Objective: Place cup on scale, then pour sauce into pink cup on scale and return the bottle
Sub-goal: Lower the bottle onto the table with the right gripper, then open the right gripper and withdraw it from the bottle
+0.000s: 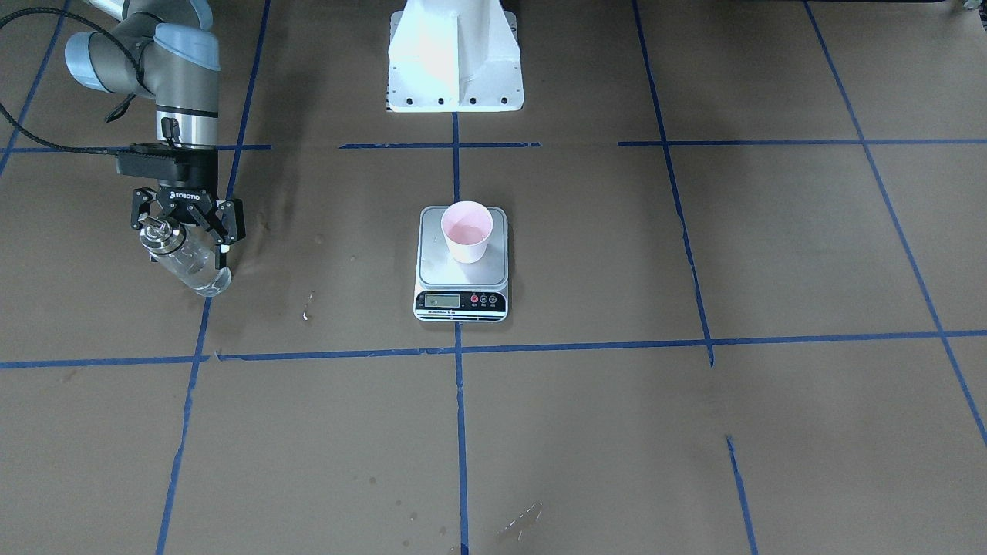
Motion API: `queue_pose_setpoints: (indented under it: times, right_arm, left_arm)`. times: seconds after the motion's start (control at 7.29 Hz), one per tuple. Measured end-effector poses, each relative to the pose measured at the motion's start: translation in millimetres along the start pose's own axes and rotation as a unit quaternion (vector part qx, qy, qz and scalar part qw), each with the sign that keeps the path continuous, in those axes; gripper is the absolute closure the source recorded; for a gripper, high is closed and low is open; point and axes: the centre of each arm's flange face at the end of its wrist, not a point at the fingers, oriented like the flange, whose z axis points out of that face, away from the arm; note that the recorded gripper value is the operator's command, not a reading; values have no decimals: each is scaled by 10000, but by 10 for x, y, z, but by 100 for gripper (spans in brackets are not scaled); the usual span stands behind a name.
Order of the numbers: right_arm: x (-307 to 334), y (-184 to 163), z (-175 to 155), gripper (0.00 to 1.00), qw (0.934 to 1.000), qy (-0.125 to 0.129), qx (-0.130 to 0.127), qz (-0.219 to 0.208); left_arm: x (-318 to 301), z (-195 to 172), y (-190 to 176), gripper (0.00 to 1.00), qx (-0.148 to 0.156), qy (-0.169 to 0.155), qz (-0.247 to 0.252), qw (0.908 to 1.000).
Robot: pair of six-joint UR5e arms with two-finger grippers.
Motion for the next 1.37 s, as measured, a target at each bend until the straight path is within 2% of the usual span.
queue_pose_setpoints:
  times: [0.41,0.69,0.82,1.1,1.37]
  right_arm:
    - [57,-51,-251,0,9982,112,-582,-128]
    - [-19,-143,-469,0,9954,61,-949,-115]
    - [-60,-176,-588,0,9924,26,-1227,-107]
    - [-119,-289,-929,0,9827,204,-1830,-218]
    - [-176,-431,-1326,0,9653,307,-2583,-222]
  left_arm:
    - [17,-23,-8,0,20,-7,17,10000]
    - [18,-27,-9,0,24,-9,19,10000]
    - [19,-27,-9,0,23,-9,19,10000]
    - [21,-25,-10,0,22,-8,22,10000]
    - [16,-24,-3,0,22,-9,23,10000]
